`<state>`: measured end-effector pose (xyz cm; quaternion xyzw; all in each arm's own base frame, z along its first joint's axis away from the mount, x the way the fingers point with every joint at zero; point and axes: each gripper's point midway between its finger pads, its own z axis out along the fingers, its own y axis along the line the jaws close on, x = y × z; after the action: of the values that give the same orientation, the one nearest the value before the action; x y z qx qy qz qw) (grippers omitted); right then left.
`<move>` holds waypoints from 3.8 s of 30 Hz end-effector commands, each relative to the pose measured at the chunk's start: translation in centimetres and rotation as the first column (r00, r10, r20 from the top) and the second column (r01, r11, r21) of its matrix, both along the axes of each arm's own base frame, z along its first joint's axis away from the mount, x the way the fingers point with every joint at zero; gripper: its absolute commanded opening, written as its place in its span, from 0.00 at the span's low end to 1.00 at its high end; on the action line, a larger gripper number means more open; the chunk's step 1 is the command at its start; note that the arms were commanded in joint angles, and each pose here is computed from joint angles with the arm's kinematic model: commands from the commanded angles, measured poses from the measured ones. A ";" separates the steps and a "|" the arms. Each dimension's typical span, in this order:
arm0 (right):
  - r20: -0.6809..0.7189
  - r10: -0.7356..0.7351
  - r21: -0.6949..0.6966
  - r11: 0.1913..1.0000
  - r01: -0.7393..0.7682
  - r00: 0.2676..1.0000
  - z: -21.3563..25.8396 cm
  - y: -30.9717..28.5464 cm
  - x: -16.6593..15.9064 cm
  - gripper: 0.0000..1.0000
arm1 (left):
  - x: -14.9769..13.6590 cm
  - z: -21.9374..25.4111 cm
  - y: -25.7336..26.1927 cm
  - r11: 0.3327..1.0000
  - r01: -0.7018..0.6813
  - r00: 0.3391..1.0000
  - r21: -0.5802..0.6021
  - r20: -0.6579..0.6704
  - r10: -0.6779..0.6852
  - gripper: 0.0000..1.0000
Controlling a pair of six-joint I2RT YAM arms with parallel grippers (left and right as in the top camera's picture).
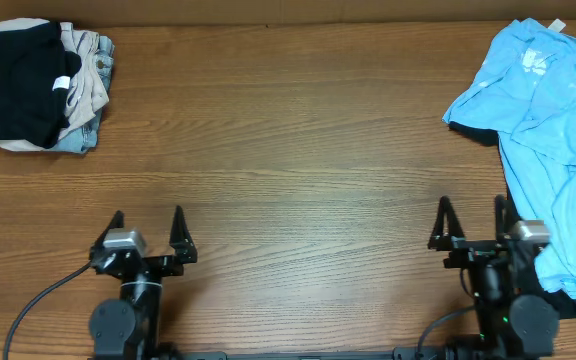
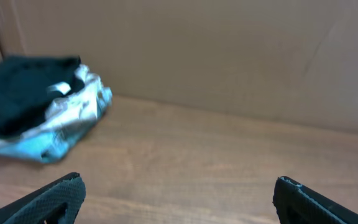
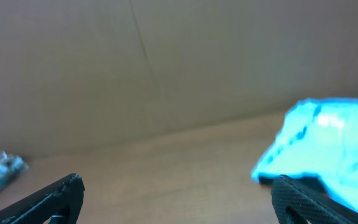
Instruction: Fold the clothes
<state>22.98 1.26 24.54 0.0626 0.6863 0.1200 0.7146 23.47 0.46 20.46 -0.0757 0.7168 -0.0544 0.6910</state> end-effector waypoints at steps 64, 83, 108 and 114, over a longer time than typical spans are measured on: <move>-0.788 -0.445 -0.350 0.892 0.284 0.425 -21.6 -9.6 29.1 0.54 | 15.3 -7.9 -3.7 0.936 0.344 0.382 -0.073 -0.900 -0.211 0.93; -0.780 -0.402 -0.284 0.910 0.301 0.480 -20.1 -9.2 31.1 0.04 | 15.5 -7.8 -3.7 0.936 0.345 0.389 -0.071 -0.897 -0.211 0.93; -0.807 0.358 0.086 0.858 -0.506 0.470 -4.7 21.5 19.9 0.04 | 17.6 -5.6 -0.5 0.973 0.223 0.481 -0.066 -0.860 -0.169 0.95; -0.788 0.569 0.192 0.589 -0.785 0.234 -3.1 34.9 8.6 0.04 | 18.4 -3.4 3.9 0.993 0.120 0.532 -0.023 -0.843 -0.084 0.98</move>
<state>36.79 30.80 18.32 -0.2166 0.9244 0.2190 0.2248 41.22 2.06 15.09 -0.0100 0.9703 -0.0566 0.2349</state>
